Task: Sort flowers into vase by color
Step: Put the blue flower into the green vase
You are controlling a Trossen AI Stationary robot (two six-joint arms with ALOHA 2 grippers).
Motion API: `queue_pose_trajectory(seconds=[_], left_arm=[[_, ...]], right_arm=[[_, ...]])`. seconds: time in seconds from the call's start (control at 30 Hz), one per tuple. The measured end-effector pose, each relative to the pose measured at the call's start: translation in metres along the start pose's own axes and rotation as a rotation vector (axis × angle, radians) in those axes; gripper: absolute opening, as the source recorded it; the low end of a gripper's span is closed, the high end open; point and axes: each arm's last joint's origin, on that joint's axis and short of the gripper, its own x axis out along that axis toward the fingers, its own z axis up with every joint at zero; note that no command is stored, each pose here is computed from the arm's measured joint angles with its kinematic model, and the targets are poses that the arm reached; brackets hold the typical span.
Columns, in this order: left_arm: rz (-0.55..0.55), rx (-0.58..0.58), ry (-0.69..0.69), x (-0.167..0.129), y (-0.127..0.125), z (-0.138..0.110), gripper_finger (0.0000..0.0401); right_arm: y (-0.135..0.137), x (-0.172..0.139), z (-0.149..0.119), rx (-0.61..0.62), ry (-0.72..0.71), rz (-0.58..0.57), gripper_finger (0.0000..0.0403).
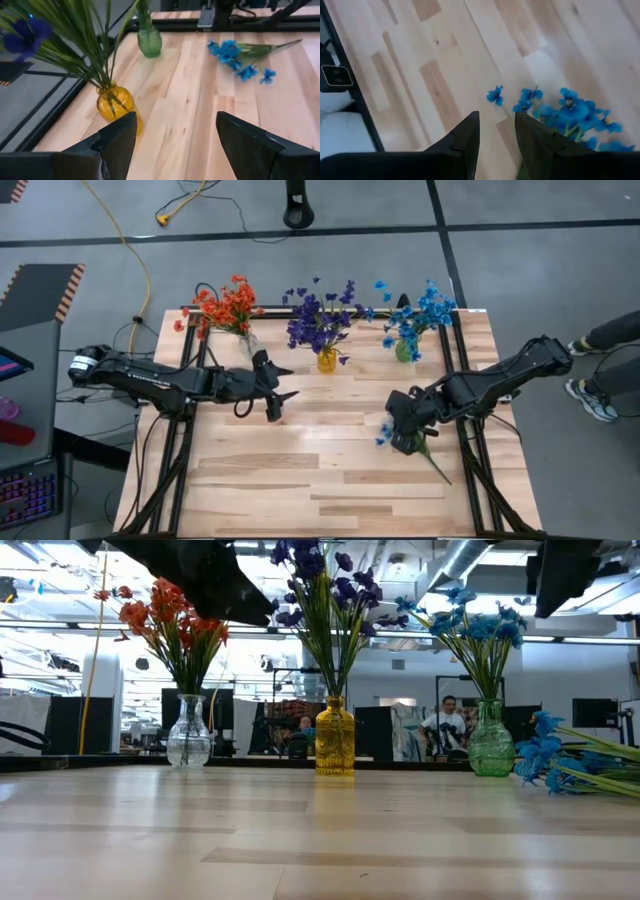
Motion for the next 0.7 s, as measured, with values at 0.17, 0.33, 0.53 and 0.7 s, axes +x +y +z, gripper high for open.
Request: queue_pose_trajectory(seconds=[0.17, 0.33, 0.53, 0.7], left_arm=[[-0.017, 0.009, 0.000, 0.000, -0.005, -0.001, 0.0261], [-0.034, 0.010, -0.017, -0.002, -0.010, 0.001, 0.0261], [-0.056, 0.011, -0.017, -0.004, -0.015, 0.000, 0.0261], [-0.067, 0.015, -0.022, -0.005, -0.018, 0.000, 0.0261]], right_arm=[[0.002, 0.001, 0.000, 0.060, 0.049, 0.053, 0.0177], [0.001, 0.001, -0.001, 0.107, 0.068, 0.046, 0.0236], [-0.004, 0.006, -0.016, 0.187, 0.183, -0.112, 0.0269], [0.005, 0.021, -0.027, 0.193, 0.253, -0.208, 0.0270]])
